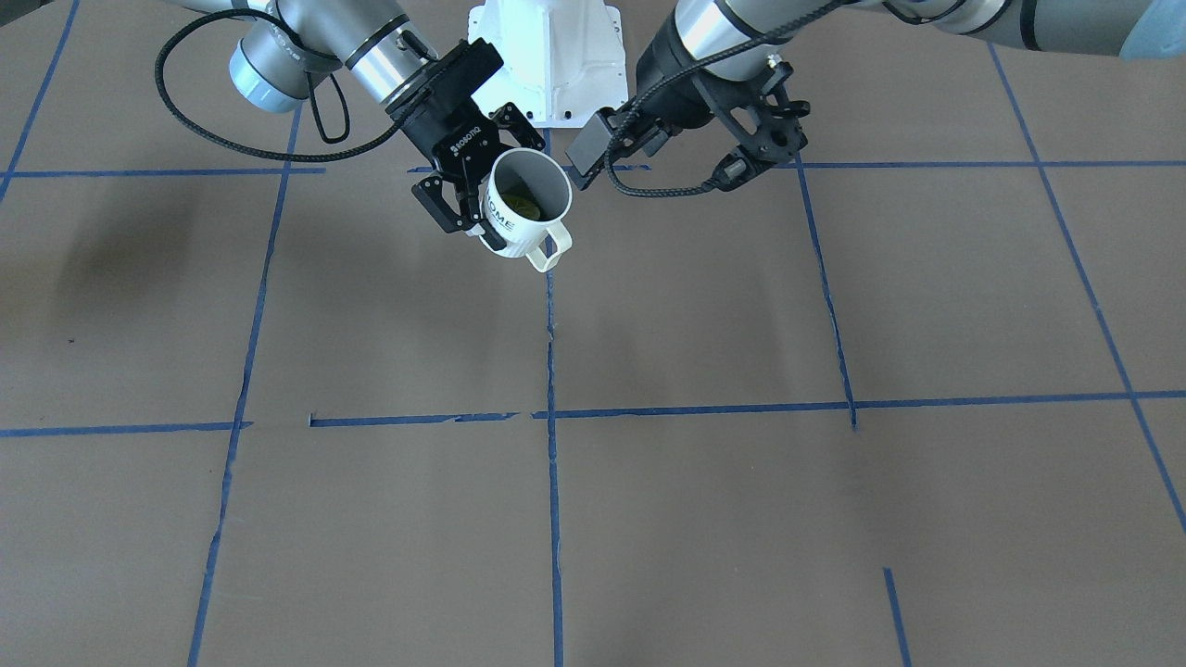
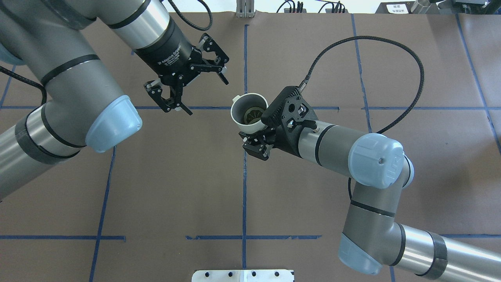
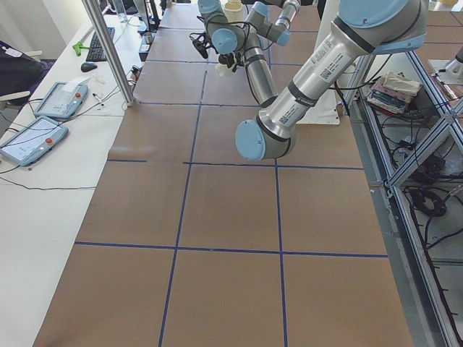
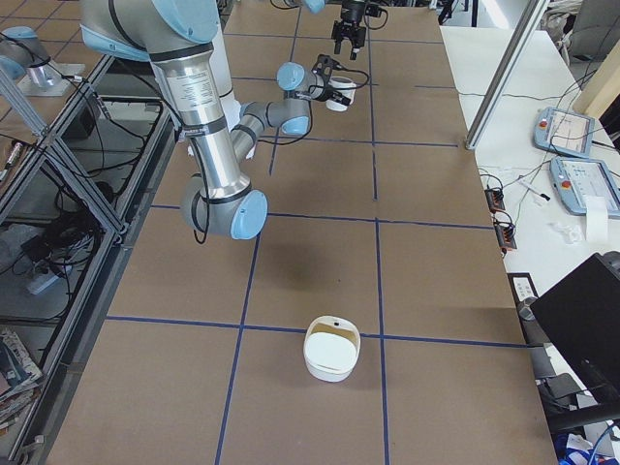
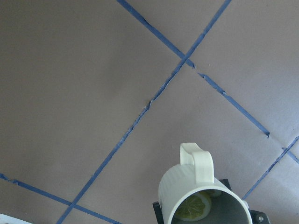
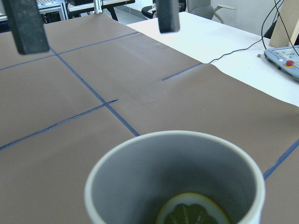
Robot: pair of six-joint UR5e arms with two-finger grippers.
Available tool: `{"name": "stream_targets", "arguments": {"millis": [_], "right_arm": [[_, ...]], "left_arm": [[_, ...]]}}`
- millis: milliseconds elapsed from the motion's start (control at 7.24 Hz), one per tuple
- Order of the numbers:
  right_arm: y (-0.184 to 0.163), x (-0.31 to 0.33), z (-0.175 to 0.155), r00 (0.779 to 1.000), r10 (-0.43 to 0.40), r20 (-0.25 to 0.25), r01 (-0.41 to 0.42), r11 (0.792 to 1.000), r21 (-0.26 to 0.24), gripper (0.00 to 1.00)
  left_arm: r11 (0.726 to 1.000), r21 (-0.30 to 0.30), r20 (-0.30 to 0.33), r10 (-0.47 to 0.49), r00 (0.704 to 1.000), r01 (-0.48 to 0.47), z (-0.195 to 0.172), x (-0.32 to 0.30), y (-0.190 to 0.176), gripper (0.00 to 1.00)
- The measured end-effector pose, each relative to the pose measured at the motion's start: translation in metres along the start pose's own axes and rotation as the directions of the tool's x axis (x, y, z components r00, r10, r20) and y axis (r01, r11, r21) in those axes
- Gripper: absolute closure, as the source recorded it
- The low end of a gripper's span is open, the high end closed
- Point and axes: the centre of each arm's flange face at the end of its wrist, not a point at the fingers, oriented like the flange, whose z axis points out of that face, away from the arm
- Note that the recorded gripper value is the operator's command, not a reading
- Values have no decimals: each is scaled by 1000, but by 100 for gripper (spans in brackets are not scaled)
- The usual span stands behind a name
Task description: Left arm hands cup to right arm to dump lemon
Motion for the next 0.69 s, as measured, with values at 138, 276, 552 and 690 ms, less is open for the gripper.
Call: {"name": "stream_targets", "arguments": {"millis": [138, 276, 552, 690], "right_arm": [[0, 1, -1, 1000, 1, 0, -1, 1000, -3, 85], [2, 5, -1, 1000, 3, -9, -3, 1000, -18, 84], [21, 50, -5, 994, 32, -102, -40, 996, -77, 83], [33, 86, -16, 981, 91, -171, -106, 991, -84, 83]], "left_arm": [[999, 12, 20, 30, 999, -30, 4, -16, -19, 0], [996, 34, 46, 77, 996, -79, 12, -33, -36, 0], [963, 89, 127, 243, 962, -255, 37, -75, -66, 0], [928, 105, 180, 334, 925, -356, 49, -98, -75, 0]]}}
